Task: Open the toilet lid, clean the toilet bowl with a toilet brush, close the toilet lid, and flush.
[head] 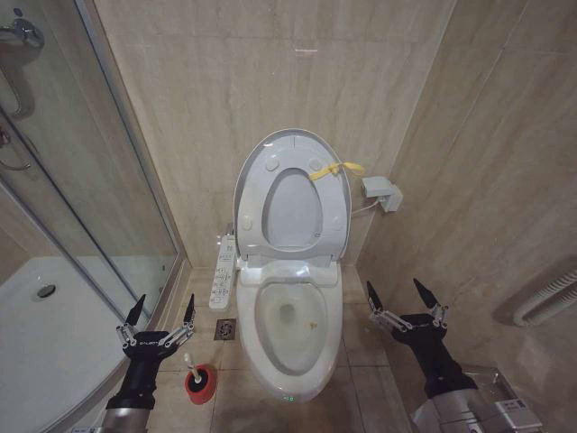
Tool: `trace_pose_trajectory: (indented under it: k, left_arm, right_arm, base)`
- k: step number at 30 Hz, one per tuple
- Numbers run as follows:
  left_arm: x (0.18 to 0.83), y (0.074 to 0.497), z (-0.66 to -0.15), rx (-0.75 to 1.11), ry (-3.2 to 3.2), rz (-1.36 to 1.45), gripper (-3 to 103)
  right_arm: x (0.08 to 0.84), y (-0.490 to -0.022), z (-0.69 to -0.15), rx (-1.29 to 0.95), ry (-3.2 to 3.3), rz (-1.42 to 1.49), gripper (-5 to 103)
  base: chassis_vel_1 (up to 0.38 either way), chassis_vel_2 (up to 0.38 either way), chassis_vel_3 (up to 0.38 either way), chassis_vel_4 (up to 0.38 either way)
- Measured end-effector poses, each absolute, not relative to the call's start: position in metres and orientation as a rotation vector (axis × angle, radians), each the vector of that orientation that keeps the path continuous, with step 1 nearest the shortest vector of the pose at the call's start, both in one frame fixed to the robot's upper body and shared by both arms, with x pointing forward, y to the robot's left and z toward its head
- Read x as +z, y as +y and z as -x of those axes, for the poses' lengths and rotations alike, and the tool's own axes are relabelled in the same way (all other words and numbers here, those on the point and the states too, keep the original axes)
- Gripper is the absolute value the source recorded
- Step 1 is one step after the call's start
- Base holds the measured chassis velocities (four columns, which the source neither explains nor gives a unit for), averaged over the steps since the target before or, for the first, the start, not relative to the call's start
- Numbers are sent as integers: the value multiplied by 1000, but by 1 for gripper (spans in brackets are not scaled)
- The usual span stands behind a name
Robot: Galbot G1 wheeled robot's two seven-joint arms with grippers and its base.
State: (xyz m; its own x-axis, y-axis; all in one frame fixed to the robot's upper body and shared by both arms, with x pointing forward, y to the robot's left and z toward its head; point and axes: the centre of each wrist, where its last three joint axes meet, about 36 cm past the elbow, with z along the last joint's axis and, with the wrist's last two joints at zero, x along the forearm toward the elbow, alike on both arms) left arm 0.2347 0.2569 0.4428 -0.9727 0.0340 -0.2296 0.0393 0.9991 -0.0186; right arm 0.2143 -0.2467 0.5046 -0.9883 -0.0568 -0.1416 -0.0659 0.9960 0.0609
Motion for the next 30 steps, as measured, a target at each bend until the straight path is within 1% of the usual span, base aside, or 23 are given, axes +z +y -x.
trace_pose_trajectory:
  k: [30]
  left_arm:
    - [443, 257, -235, -34, 2910, -54, 100]
  right_arm:
    - [505, -247, -214, 98, 2998, 93, 100]
  base:
    - [0, 0, 0, 0]
